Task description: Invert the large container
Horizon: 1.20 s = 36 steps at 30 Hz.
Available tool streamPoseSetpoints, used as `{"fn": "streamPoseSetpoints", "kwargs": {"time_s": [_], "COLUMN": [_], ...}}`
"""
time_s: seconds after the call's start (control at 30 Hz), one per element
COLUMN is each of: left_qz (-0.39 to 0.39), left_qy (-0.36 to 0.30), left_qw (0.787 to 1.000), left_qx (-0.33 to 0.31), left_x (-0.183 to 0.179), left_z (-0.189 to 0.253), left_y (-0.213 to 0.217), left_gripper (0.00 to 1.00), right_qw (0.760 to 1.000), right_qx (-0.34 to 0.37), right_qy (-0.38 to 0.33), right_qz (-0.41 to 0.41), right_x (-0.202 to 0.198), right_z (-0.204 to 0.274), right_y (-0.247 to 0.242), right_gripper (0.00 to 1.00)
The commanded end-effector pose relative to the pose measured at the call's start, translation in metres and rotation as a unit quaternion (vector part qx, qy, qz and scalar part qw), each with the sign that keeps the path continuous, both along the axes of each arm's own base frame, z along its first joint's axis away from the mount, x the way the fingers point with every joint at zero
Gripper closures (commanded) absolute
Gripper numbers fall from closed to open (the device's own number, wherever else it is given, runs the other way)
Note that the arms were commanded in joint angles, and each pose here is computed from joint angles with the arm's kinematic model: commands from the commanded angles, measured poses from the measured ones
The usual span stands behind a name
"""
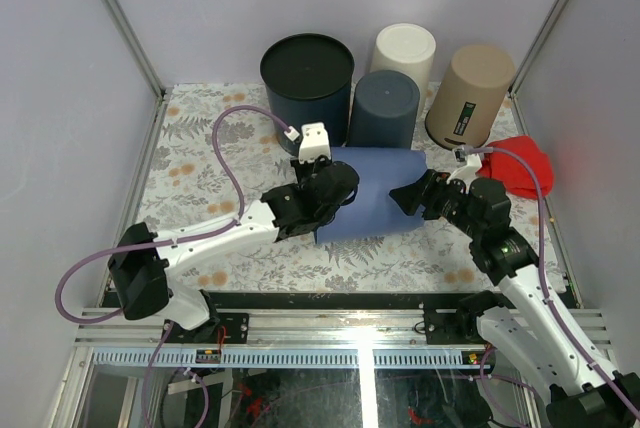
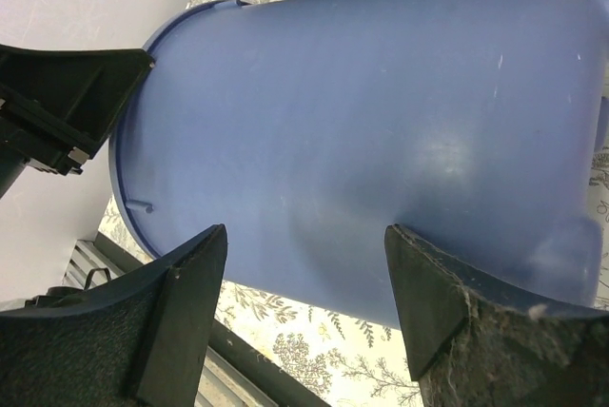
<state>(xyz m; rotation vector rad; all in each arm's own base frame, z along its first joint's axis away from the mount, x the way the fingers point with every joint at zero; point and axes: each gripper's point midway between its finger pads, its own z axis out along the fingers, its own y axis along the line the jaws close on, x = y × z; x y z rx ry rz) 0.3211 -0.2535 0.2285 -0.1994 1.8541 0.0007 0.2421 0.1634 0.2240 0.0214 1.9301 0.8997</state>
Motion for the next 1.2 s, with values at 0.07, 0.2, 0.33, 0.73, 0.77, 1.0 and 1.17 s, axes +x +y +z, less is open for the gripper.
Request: {"fn": "streamPoseSetpoints", "kwargs": {"time_s": [0.07,0.2,0.33,0.73,0.77,1.0,1.17], "left_qz": [-0.011,-0.026,-0.041,-0.024,-0.021,0.000,0.011], "left_qy": [0.077,0.076,0.070,0.058,0.056,0.048,0.050], "left_qw": [0.994,0.997,0.996,0.988,0.987,0.986,0.985], "left_qx": [0.073,0.013,-0.032,-0.144,-0.150,-0.158,-0.166], "left_x": [-0.018,-0.023,-0.029,-0.039,-0.039,-0.042,-0.044], "left_z": [-0.059,-0.056,-0.055,-0.059,-0.059,-0.067,-0.078], "left_y": [0.019,0.016,0.018,0.068,0.072,0.103,0.118], "left_gripper": [1.00,1.00,1.00,1.00,1.00,1.00,1.00], "right_qw": [1.000,0.999,0.998,0.998,0.997,0.997,0.997], "right_qx": [0.007,0.013,0.022,0.038,0.040,0.045,0.047], "right_qy": [-0.029,-0.046,-0.059,-0.055,-0.054,-0.052,-0.052], "right_qz": [0.005,0.009,0.012,0.020,0.023,0.028,0.032], "right_x": [-0.003,-0.005,-0.007,-0.008,-0.008,-0.005,-0.003], "right_z": [0.024,0.043,0.059,0.075,0.076,0.086,0.094], "right_y": [-0.001,0.000,0.001,0.005,0.006,0.010,0.012], "right_gripper": [0.26,0.26,0.26,0.26,0.26,0.26,0.26]}}
